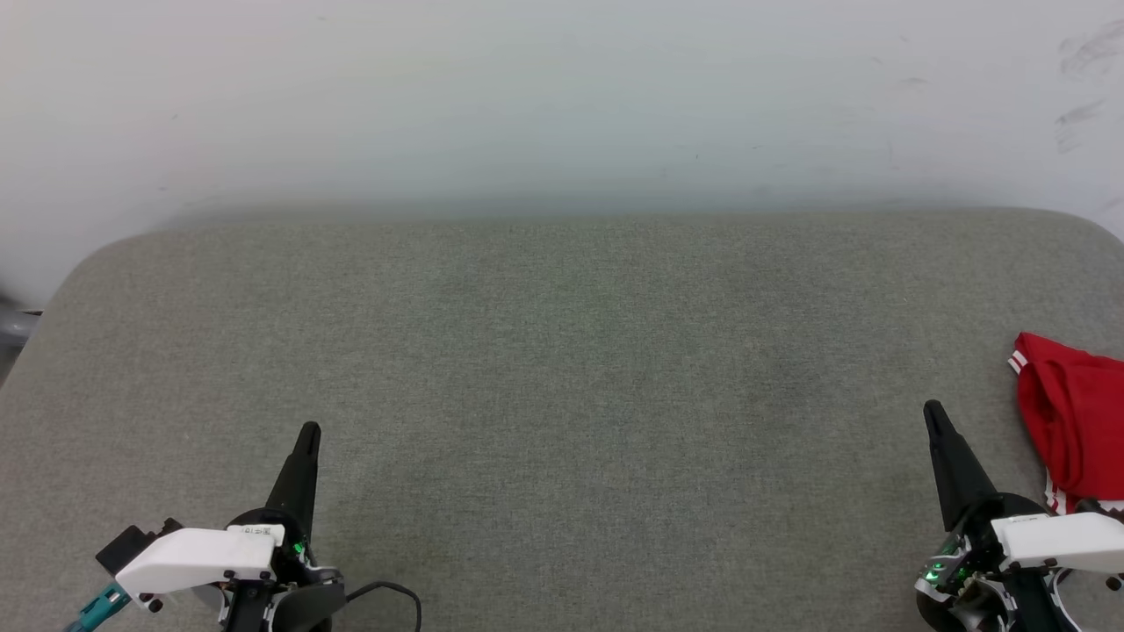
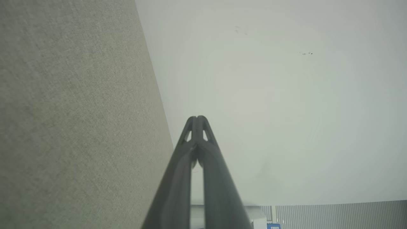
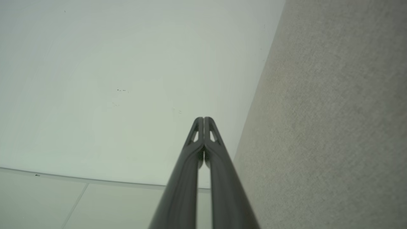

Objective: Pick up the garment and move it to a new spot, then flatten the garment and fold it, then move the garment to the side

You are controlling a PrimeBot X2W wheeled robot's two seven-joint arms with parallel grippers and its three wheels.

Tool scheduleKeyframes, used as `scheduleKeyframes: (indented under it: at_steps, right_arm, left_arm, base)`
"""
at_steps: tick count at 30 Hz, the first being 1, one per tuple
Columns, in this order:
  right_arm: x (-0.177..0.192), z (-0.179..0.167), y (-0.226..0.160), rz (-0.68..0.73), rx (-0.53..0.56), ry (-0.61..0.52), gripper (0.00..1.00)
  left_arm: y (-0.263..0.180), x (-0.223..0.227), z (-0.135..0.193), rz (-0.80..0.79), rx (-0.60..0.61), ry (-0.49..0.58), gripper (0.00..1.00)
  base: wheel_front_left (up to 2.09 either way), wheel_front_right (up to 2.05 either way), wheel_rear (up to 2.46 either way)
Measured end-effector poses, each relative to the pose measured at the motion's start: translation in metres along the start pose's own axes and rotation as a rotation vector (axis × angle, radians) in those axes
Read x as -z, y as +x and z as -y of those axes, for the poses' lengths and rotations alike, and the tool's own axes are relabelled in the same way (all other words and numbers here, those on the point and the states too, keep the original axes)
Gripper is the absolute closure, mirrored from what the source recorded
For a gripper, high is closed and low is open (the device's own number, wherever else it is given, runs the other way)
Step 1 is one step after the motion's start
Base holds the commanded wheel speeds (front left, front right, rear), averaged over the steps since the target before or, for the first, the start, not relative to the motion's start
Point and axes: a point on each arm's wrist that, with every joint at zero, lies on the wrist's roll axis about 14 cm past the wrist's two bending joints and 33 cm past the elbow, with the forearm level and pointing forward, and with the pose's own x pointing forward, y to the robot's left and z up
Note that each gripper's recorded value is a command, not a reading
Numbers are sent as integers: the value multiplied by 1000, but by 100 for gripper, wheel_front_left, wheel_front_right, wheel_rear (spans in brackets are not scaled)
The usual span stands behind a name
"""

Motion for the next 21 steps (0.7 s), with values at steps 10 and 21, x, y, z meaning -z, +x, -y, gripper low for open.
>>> scheduleKeyframes:
  at_steps: [10,21]
  right_arm:
    - [-1,1,3,9,1,69,100]
    - [-1,1,4,10,0,82,100]
  left_arm:
    - [2,-2,3,10,20,-69,100]
    - [3,-2,4,11,25,-81,100]
  base:
    - [0,0,0]
    - [0,0,0]
